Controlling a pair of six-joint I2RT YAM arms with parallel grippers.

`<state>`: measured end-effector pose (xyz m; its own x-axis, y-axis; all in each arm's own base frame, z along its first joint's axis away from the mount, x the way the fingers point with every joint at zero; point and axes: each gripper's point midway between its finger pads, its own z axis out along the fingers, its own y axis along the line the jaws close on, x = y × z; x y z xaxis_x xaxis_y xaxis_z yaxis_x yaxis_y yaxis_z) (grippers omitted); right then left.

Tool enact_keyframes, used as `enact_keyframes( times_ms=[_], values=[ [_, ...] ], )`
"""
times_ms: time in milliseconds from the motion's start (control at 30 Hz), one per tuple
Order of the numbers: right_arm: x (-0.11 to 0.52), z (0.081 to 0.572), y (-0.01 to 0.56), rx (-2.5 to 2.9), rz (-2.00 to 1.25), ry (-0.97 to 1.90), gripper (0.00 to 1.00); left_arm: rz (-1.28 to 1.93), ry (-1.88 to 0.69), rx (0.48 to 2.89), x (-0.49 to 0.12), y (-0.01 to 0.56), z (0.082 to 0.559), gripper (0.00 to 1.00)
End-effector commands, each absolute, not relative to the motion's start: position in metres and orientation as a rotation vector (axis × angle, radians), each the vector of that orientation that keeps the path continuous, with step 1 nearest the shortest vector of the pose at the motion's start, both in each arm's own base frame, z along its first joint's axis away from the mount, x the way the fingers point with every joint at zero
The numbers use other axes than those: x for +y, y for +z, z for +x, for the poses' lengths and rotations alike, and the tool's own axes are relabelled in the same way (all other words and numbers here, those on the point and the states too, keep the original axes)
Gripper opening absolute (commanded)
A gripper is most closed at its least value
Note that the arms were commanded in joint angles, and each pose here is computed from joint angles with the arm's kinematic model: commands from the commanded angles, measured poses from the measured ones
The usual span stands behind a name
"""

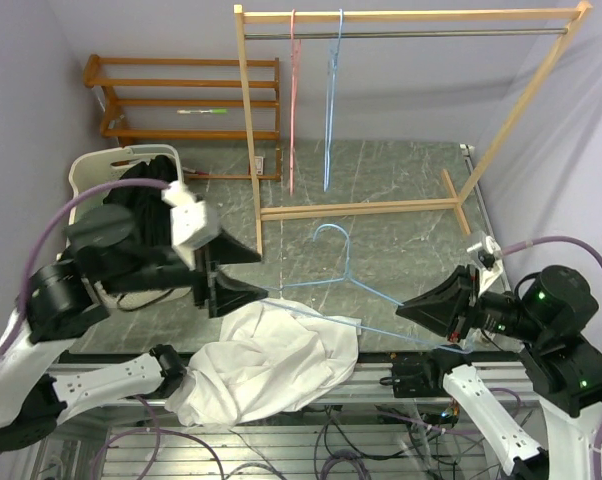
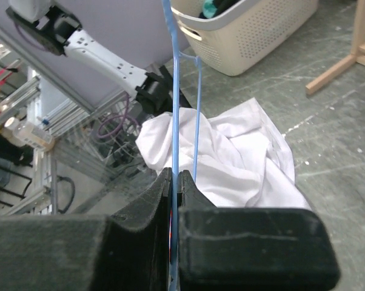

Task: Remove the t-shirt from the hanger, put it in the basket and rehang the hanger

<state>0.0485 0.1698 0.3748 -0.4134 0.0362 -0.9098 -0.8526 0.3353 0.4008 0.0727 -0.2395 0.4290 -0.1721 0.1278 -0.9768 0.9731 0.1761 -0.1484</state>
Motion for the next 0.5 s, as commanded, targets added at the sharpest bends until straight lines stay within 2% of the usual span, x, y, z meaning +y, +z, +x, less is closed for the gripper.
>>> enact_keyframes(
  times_ms=[0, 233, 467],
  values=[
    [0.15, 0.055, 0.356, 1.786, -0.602, 1.055, 0.0, 0.886, -1.024, 1.5, -0.208, 0.438, 0.086, 0.72],
    [0.102, 0.123, 0.349, 1.903, -0.241, 0.654, 0.0, 0.652, -0.907, 1.537, -0.176, 0.409, 0.108, 0.61],
    [0.087, 0.192, 0.398, 1.745, -0.074, 0.5, 0.0, 0.567, -0.827, 1.658, -0.171, 0.362, 0.125, 0.58]
  ],
)
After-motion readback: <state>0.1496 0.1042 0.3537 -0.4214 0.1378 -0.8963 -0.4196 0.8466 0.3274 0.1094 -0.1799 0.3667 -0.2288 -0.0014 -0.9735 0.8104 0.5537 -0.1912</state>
